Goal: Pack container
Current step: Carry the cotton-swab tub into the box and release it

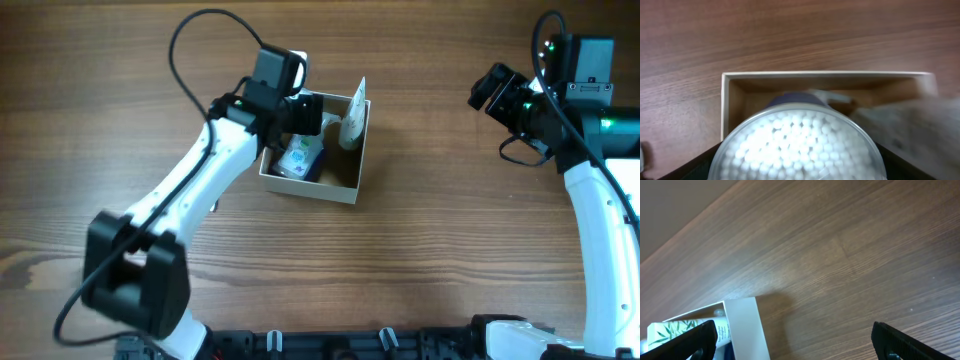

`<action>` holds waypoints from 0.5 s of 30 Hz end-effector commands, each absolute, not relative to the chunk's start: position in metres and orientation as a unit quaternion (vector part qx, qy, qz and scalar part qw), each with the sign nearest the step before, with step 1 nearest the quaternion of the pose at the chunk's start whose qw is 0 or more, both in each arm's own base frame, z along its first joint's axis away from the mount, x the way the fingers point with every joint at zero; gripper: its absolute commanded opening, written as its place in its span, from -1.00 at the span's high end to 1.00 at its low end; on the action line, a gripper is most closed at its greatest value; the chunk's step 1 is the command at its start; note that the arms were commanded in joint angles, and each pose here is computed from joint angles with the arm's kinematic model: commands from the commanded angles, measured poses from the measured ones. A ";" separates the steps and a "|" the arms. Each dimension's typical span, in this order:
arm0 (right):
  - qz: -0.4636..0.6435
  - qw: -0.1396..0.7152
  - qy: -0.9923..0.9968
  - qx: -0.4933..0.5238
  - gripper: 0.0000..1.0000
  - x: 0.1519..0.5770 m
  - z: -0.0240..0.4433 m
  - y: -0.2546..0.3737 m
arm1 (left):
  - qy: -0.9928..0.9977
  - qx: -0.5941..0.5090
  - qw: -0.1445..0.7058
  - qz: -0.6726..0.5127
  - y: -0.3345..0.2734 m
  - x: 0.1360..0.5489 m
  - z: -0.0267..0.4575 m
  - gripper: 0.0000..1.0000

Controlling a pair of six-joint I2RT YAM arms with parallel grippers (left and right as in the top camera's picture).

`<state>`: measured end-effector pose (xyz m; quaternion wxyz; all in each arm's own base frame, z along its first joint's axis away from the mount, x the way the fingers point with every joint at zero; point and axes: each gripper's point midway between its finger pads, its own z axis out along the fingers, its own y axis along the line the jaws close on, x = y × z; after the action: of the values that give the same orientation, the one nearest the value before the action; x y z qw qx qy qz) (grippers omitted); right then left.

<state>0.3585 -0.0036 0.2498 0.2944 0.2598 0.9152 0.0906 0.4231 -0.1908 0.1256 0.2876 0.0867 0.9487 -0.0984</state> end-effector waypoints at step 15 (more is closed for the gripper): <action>0.098 0.297 0.912 0.265 -1.00 0.362 0.253 -0.003 | 0.941 0.101 0.316 -0.064 -0.206 0.435 0.128 -0.99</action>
<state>0.3585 -0.0036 0.2498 0.2944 0.2598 0.9152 0.0906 0.4303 -0.1952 0.1038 0.2879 0.0919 0.9509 -0.0665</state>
